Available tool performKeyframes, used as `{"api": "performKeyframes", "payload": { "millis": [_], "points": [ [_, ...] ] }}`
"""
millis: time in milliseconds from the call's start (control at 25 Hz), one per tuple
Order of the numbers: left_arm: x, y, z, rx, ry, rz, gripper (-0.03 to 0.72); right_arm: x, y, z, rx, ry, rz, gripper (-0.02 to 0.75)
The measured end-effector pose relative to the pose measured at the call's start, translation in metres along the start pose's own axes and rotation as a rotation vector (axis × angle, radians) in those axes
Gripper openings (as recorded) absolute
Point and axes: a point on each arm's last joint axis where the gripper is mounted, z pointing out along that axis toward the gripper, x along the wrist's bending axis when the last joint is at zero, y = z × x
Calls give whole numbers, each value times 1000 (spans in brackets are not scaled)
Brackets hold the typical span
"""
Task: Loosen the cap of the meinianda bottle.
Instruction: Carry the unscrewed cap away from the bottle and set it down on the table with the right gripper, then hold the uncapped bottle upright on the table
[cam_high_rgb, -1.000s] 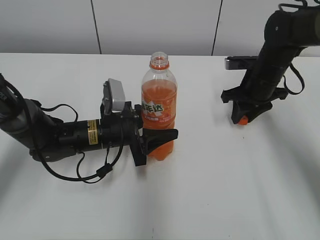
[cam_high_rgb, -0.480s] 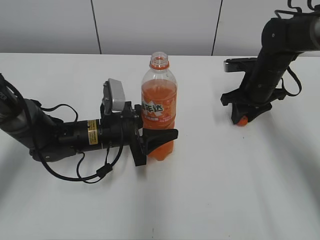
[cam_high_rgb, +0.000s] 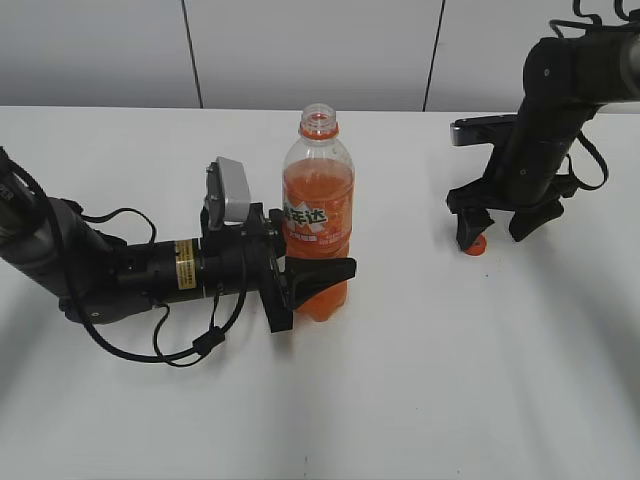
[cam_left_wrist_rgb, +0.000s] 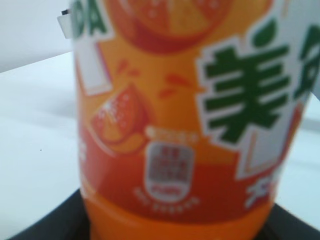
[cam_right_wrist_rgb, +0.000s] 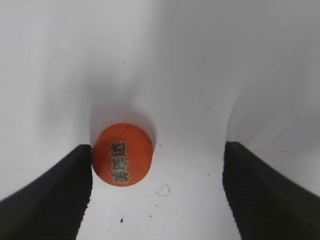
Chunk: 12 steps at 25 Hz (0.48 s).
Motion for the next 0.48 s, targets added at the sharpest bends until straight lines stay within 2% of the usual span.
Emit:
{"api": "performKeyframes", "payload": {
  "millis": [480],
  "points": [
    [-1, 0, 0, 3, -11, 3, 403, 0, -4, 0, 45, 3, 1, 593]
  ]
}}
